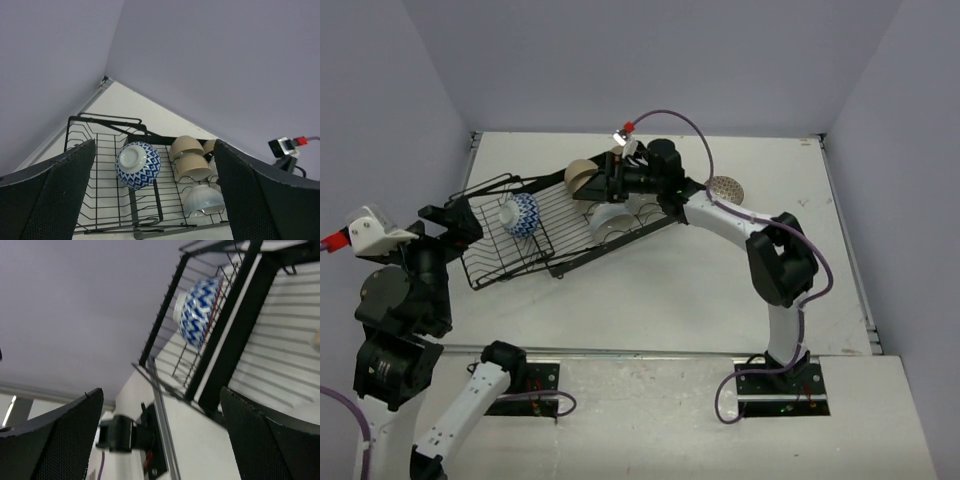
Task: Unload the bowls from the dish rack
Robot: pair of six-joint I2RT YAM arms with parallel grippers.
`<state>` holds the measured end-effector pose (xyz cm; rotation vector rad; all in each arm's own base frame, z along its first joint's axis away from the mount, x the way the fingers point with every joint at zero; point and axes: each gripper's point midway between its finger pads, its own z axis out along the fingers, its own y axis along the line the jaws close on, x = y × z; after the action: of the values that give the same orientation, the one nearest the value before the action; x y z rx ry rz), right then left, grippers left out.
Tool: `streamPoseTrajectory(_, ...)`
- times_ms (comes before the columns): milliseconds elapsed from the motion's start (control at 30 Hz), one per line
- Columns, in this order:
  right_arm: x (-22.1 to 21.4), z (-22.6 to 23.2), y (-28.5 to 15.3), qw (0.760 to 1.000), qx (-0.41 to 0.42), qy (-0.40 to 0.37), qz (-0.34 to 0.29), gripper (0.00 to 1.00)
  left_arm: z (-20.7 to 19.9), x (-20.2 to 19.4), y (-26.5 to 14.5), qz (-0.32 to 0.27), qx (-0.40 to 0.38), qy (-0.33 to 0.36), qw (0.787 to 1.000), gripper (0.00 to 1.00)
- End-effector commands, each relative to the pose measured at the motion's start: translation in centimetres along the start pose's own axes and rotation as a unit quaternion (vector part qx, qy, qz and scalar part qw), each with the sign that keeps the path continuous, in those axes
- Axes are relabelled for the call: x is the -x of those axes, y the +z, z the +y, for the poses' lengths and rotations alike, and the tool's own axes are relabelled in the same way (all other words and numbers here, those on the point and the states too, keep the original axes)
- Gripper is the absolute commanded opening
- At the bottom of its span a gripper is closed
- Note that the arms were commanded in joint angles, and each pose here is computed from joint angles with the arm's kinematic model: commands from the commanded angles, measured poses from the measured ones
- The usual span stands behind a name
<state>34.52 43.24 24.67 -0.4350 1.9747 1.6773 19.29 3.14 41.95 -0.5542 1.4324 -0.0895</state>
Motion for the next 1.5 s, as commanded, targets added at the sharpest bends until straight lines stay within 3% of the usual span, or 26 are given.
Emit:
streamPoseTrajectory(0, 3.7, 2.7, 3.5, 0.999, 0.012, -0.011, -0.043, 0.99, -0.1, 0.0, -0.2, -0.027, -0.032, 0.036, 0.998, 1.0)
streamPoseTrajectory(67, 2.3, 0.0, 6.1, 0.999, -0.016, 0.013, -0.03, 0.97, 0.2, -0.7, -0.4, -0.039, -0.04, 0.036, 0.998, 1.0)
streamPoseTrajectory(133, 2.7, 0.5, 7.7, 0.999, -0.01, 0.019, -0.033, 0.93, 0.1, -1.2, -0.5, -0.04, -0.051, 0.035, 0.997, 1.0)
streamPoseTrajectory(200, 2.4, -0.4, 9.4, 0.999, -0.011, 0.024, -0.032, 0.84, 0.1, -1.8, -0.4, -0.041, -0.056, 0.038, 0.997, 1.0)
streamPoseTrajectory(333, 2.2, -3.2, 11.1, 0.996, -0.08, 0.008, -0.042, 0.85, 0.4, -2.6, -0.1, -0.045, -0.055, 0.05, 0.996, 1.0)
streamPoseTrajectory(500, 1.3, -4.3, 13.5, 0.997, -0.061, 0.042, -0.009, 0.84, 1.0, -3.7, -0.2, -0.053, -0.057, 0.05, 0.996, 1.0)
streamPoseTrajectory(1000, -1.6, -2.7, 15.0, 0.994, 0.018, 0.087, 0.064, 0.77, 1.7, -3.7, -1.1, -0.075, -0.064, 0.035, 0.995, 1.0)
streamPoseTrajectory(1467, -2.4, -1.2, 15.3, 0.989, 0.067, 0.106, 0.084, 0.76, 1.7, -3.6, -1.4, -0.078, -0.071, 0.032, 0.994, 1.0)
